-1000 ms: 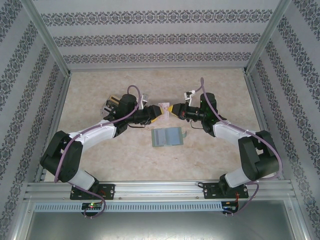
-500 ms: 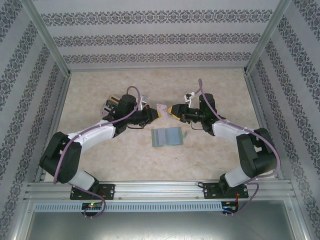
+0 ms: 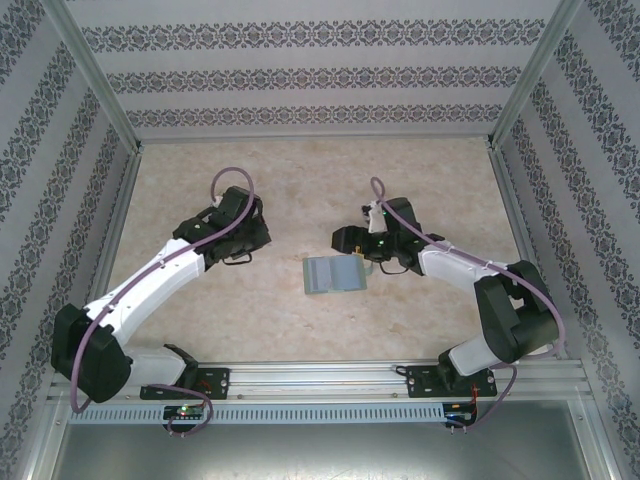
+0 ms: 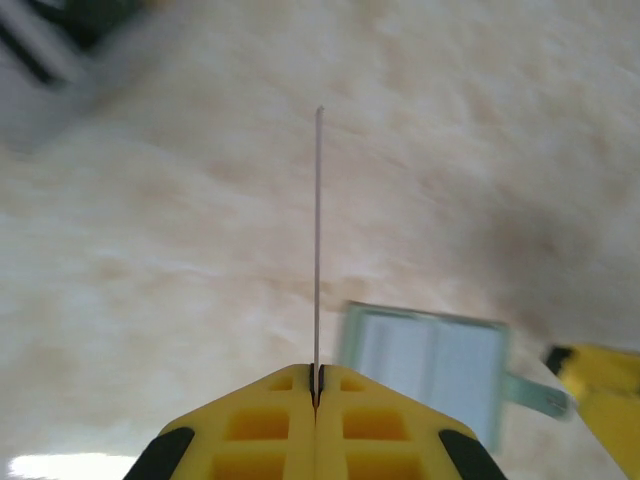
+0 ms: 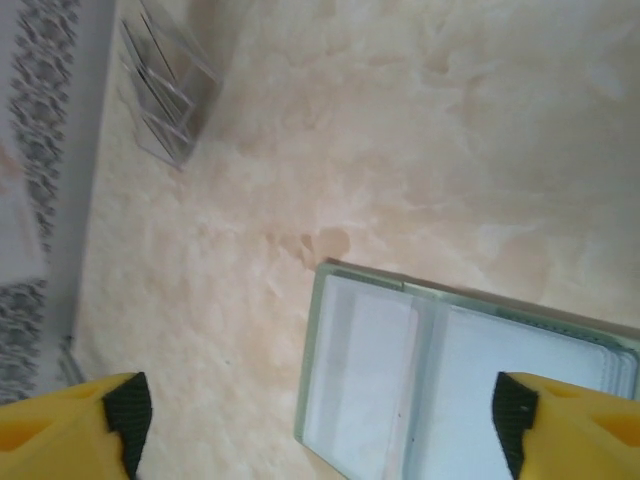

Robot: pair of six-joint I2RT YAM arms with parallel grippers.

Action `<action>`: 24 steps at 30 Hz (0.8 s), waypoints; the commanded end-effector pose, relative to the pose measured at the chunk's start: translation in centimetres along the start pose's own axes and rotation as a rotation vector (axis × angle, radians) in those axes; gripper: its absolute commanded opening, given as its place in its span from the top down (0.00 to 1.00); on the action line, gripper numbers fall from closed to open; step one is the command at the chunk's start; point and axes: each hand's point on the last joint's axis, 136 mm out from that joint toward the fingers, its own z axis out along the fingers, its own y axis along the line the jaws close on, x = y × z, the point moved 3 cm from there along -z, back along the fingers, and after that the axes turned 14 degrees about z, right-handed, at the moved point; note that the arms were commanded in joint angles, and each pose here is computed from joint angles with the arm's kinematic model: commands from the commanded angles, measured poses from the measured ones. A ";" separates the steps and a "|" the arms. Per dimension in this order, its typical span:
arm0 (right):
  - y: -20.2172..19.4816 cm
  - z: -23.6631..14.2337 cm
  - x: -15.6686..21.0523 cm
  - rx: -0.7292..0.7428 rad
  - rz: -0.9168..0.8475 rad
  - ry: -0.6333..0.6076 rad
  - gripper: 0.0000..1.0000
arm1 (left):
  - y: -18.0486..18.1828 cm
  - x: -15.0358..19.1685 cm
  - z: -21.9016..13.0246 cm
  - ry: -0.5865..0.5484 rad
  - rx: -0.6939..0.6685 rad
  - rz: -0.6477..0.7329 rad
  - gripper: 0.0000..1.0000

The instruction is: Take the credit cards out of the card holder

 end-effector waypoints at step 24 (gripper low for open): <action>-0.9 -1.1 0.5 0.372 -0.323 -0.190 0.02 | 8.1 -6.4 5.4 -0.013 -0.487 -0.363 1.00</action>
